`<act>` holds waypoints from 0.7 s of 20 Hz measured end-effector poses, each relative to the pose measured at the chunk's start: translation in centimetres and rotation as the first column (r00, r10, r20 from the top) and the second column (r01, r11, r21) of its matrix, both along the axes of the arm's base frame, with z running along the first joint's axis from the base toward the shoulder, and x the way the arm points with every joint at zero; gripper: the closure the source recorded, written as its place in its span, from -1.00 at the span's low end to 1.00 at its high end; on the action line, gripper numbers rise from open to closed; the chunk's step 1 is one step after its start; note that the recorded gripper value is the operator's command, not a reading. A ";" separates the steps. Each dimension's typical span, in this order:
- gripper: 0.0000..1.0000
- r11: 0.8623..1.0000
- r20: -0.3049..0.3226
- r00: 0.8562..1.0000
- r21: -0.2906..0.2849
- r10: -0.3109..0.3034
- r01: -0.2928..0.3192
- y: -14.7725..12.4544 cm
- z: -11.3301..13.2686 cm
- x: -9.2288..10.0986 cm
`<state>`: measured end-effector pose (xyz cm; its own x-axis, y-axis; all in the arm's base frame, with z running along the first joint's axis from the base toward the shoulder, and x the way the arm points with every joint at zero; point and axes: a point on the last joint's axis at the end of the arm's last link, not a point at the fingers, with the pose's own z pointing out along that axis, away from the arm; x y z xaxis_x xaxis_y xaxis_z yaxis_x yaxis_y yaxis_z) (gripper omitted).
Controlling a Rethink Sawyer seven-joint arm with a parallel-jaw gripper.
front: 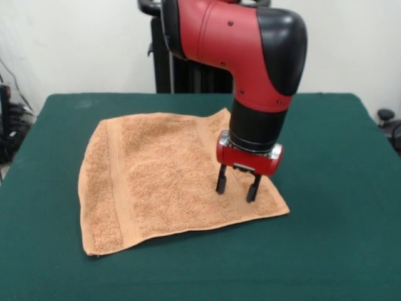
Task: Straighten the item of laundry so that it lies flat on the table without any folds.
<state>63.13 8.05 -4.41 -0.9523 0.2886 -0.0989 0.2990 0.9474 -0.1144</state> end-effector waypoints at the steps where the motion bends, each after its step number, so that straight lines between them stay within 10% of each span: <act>1: -1.00 1.000 0.000 1.000 -0.002 -0.003 0.003 0.0 0.0 0.0; 14: -1.00 0.997 0.008 0.997 -0.010 -0.082 0.082 0.6 -0.1 0.3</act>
